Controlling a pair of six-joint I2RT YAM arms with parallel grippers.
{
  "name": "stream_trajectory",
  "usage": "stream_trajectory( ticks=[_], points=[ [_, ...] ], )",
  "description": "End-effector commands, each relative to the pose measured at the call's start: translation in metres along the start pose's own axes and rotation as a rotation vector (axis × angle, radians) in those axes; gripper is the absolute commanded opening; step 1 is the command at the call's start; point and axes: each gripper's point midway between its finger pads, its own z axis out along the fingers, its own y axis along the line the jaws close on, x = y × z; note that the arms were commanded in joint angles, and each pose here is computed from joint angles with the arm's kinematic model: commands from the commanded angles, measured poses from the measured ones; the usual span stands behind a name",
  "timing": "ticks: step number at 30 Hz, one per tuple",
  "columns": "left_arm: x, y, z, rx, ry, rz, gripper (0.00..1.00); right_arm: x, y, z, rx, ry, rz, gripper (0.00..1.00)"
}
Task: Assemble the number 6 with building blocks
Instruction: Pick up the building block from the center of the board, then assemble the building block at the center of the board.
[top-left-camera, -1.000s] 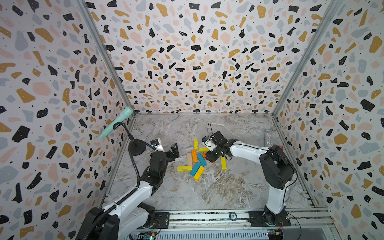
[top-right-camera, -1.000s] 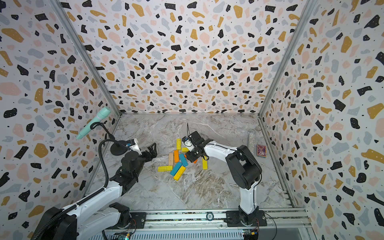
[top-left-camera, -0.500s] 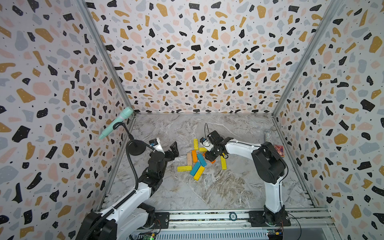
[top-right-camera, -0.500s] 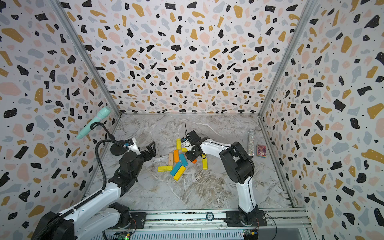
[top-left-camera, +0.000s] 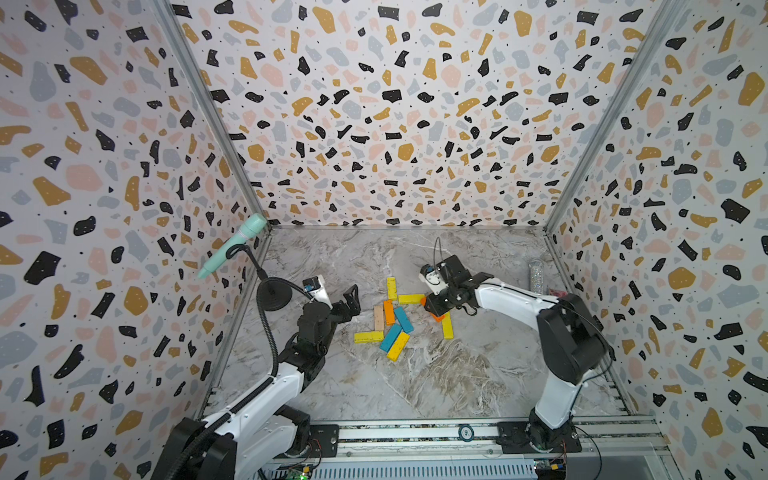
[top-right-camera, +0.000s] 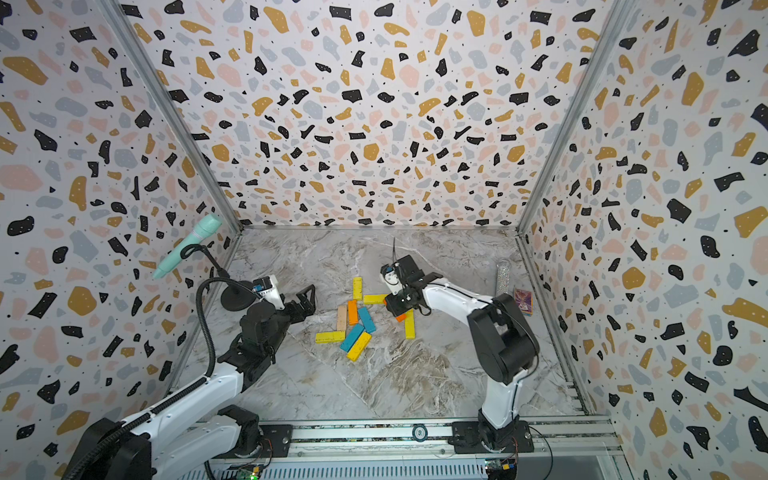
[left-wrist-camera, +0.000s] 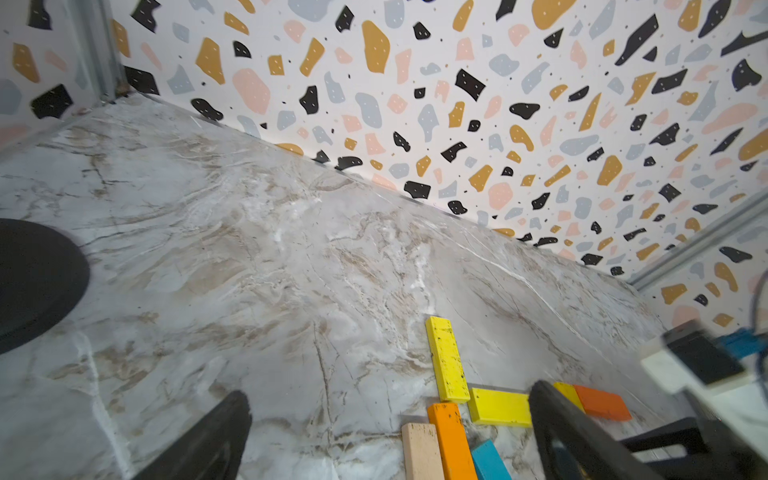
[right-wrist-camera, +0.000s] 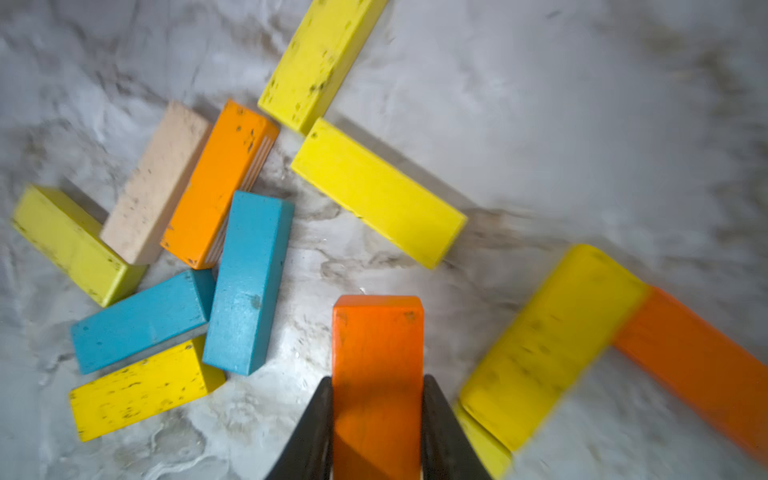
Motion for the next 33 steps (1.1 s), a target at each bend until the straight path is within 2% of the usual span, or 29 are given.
stream_trajectory(
  ticks=[1,5,8,12,19,22,25,29,33],
  points=[
    [-0.012,-0.021,0.004,0.097,-0.020,0.028,1.00,0.002,-0.024,-0.042,0.015,-0.106,0.177,0.21],
    [-0.002,-0.028,0.011,0.136,0.013,0.033,0.99,0.036,-0.066,-0.055,0.044,-0.125,0.339,0.20],
    [0.004,-0.036,0.015,0.183,0.041,0.034,0.99,0.055,-0.083,-0.053,0.066,-0.123,0.404,0.20],
    [0.009,-0.048,0.016,0.236,0.058,0.034,0.99,0.067,-0.099,-0.045,0.067,-0.120,0.468,0.21],
    [0.014,-0.053,0.018,0.248,0.069,0.050,1.00,0.085,-0.118,-0.026,0.103,-0.085,0.528,0.22],
    [0.014,-0.054,0.018,0.252,0.073,0.050,1.00,0.094,-0.124,-0.022,0.121,-0.067,0.547,0.32],
    [0.014,-0.054,0.017,0.250,0.073,0.051,0.99,0.099,-0.125,-0.022,0.117,-0.060,0.556,0.36],
    [0.013,-0.053,0.017,0.244,0.071,0.050,0.99,0.104,-0.121,-0.026,0.112,-0.053,0.556,0.54],
    [0.015,-0.054,0.019,0.243,0.082,0.051,1.00,0.111,-0.106,-0.035,0.067,-0.073,0.576,0.60]
  ],
)
